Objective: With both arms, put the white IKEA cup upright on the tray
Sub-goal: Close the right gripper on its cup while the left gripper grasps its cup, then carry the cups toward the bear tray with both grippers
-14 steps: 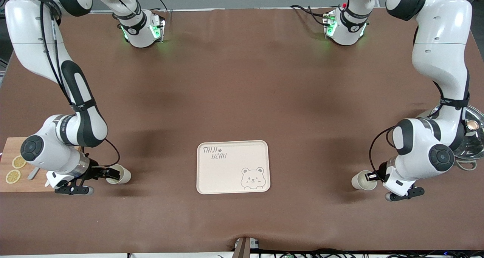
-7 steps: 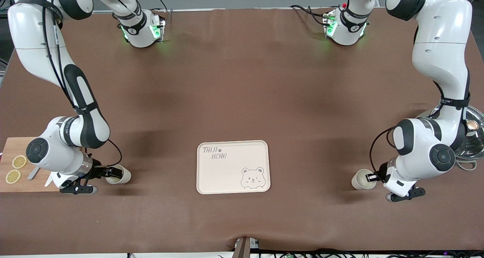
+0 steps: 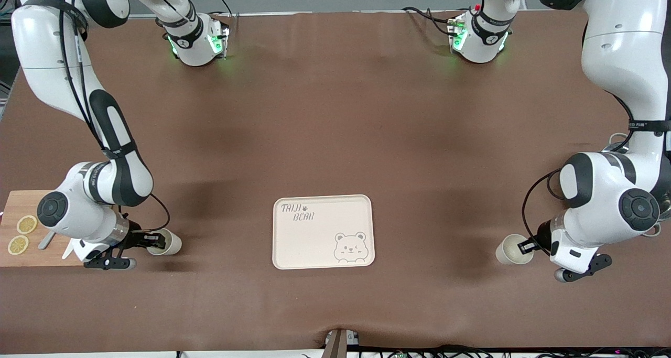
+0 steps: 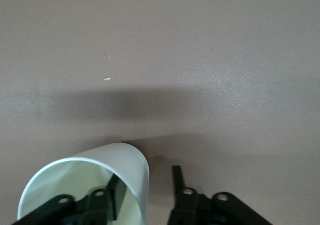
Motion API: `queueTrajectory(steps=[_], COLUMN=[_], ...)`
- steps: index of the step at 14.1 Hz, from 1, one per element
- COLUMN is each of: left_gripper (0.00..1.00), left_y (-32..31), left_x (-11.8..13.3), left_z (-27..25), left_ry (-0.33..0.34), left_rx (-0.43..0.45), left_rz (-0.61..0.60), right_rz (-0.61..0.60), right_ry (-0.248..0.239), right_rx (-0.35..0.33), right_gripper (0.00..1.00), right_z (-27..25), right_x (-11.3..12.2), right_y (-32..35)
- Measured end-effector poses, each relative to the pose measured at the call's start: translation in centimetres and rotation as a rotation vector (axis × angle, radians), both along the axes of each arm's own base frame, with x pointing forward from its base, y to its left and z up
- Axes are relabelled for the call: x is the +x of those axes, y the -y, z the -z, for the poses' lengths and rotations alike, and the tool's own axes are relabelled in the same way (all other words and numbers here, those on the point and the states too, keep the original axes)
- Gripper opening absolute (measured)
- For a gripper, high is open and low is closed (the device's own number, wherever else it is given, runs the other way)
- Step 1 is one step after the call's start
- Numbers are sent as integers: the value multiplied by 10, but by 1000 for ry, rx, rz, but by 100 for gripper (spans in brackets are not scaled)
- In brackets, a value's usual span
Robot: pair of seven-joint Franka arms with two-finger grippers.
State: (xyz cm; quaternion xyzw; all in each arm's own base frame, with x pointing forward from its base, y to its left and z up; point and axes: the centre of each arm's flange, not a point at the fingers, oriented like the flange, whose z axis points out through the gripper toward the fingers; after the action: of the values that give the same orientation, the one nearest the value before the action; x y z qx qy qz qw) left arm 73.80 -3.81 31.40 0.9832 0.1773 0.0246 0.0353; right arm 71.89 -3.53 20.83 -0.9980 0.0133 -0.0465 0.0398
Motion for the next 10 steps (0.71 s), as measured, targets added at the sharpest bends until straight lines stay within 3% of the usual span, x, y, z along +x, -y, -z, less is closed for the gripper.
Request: queueTrajectory(steps=[3, 10], left_gripper=[4, 4], left_y=[46, 157], left_x=[-5, -23], left_z=[-13, -26], left_ry=[-5, -3], left_rx=[-5, -32], left_rz=[-29, -105], right_rz=[-4, -6], right_ry=[0, -1], right_rx=[4, 4], right_gripper=[5, 4], right_z=[-1, 0], right_x=[1, 1], right_y=[-5, -7])
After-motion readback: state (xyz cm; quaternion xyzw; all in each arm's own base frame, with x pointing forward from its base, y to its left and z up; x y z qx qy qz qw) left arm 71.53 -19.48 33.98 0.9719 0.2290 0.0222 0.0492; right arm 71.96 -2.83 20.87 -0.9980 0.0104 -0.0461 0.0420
